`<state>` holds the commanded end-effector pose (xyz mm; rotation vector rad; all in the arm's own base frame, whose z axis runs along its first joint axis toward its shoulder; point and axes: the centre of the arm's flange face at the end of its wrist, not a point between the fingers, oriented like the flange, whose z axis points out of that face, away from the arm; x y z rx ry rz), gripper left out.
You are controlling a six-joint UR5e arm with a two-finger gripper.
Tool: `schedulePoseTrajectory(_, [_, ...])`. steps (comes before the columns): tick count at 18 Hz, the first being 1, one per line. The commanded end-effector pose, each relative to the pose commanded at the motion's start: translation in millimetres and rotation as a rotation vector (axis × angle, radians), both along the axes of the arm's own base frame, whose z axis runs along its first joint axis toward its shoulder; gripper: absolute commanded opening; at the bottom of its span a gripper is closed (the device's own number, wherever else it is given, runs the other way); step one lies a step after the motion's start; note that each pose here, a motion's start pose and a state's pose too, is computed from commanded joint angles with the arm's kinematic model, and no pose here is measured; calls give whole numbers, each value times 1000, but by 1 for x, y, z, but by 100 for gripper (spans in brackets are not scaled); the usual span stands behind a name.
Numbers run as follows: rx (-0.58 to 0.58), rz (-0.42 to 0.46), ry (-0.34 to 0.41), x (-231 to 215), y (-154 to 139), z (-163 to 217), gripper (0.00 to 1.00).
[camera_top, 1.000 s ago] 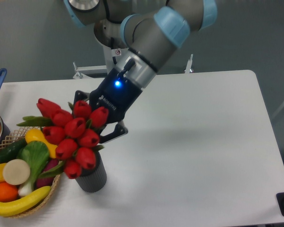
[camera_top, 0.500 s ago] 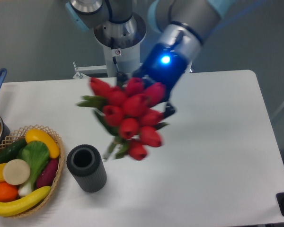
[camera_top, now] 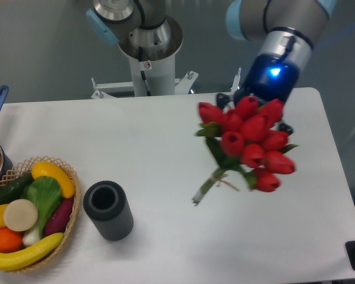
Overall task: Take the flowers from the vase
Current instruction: 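Carry the tulip bunch up and away from the vase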
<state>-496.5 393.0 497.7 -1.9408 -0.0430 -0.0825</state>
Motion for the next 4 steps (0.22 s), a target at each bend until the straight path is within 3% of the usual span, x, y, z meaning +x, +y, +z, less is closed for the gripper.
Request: schedulePoseTrajectory(4, [-6, 11, -15, -3, -7, -10, 28])
